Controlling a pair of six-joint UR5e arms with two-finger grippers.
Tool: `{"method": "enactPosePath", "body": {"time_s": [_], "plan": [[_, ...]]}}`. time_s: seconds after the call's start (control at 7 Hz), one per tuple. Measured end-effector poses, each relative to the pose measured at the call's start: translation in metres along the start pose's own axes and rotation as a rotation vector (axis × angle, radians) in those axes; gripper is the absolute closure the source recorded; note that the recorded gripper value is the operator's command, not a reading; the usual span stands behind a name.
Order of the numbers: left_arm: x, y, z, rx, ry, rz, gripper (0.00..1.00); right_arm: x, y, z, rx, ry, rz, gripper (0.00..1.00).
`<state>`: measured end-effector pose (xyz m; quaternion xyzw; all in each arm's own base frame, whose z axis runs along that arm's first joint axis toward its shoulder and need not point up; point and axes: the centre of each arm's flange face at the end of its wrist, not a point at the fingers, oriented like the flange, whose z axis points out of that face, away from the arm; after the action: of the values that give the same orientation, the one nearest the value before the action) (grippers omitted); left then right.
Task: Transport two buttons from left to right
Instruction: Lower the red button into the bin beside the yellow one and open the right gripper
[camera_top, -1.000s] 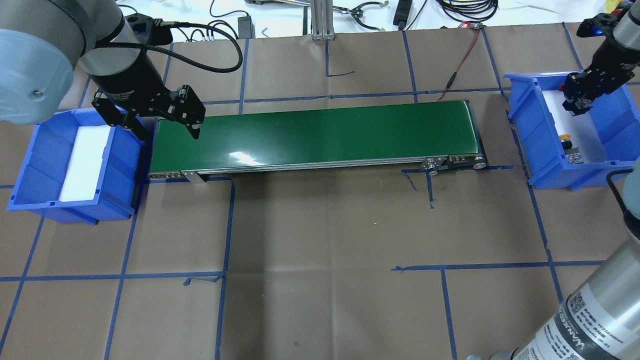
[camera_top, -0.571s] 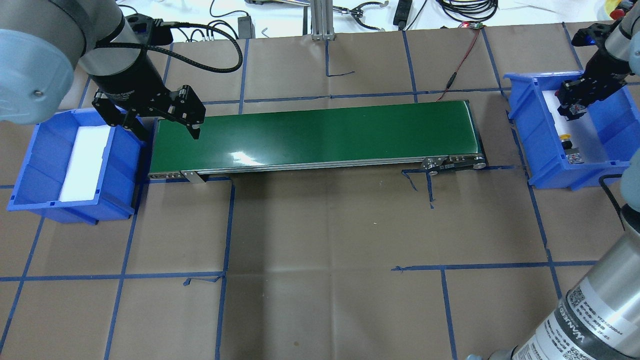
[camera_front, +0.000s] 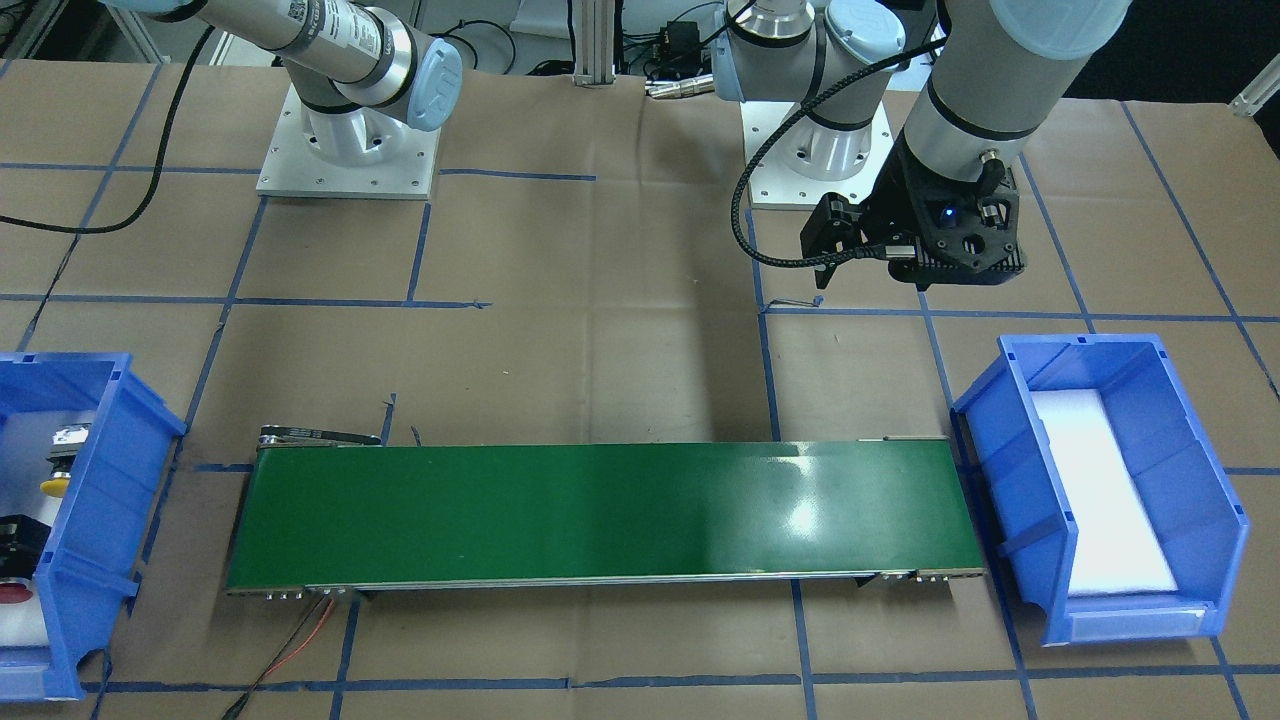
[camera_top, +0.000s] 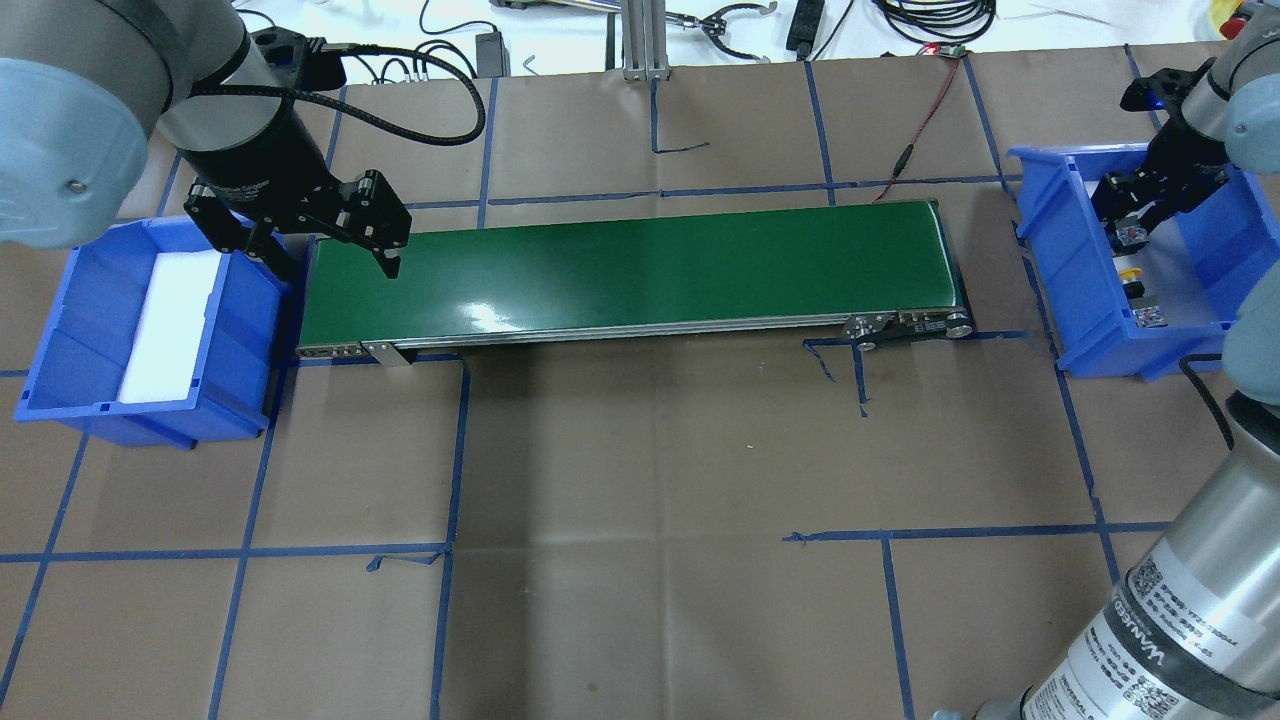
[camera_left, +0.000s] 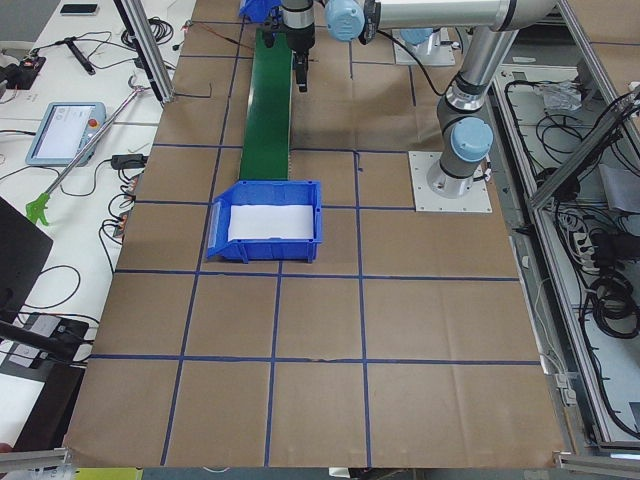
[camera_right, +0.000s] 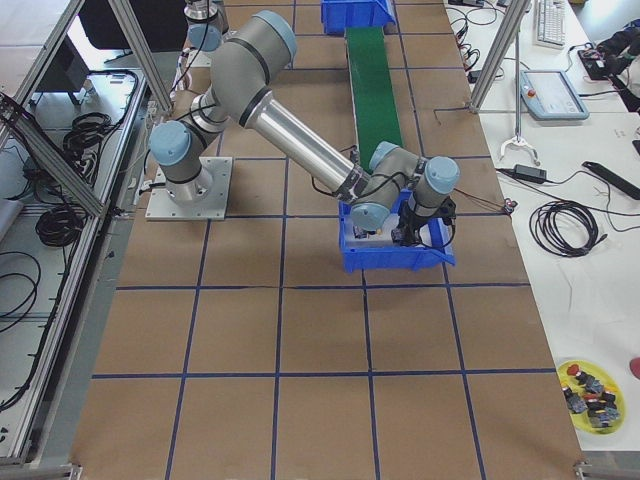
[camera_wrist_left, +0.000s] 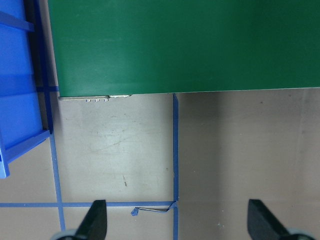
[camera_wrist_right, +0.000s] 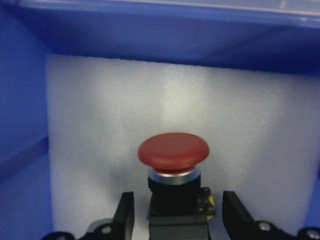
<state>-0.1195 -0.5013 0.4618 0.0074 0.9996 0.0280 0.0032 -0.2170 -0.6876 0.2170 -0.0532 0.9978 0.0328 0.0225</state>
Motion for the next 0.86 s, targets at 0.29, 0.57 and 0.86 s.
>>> {"method": "enactPosePath", "body": {"time_s": [0.29,0.57,0.86], "plan": [[0.000,0.000,0.000,0.001,-0.001,0.000,0.00,-0.016,-0.007,-0.027,0.055,-0.013,-0.021,0.00],[0.000,0.000,0.000,0.001,-0.001,0.000,0.00,-0.036,0.001,-0.084,0.109,0.000,-0.036,0.00],[0.000,0.000,0.000,0.001,-0.002,0.000,0.00,-0.059,0.029,-0.155,0.149,0.004,-0.038,0.00]]}}
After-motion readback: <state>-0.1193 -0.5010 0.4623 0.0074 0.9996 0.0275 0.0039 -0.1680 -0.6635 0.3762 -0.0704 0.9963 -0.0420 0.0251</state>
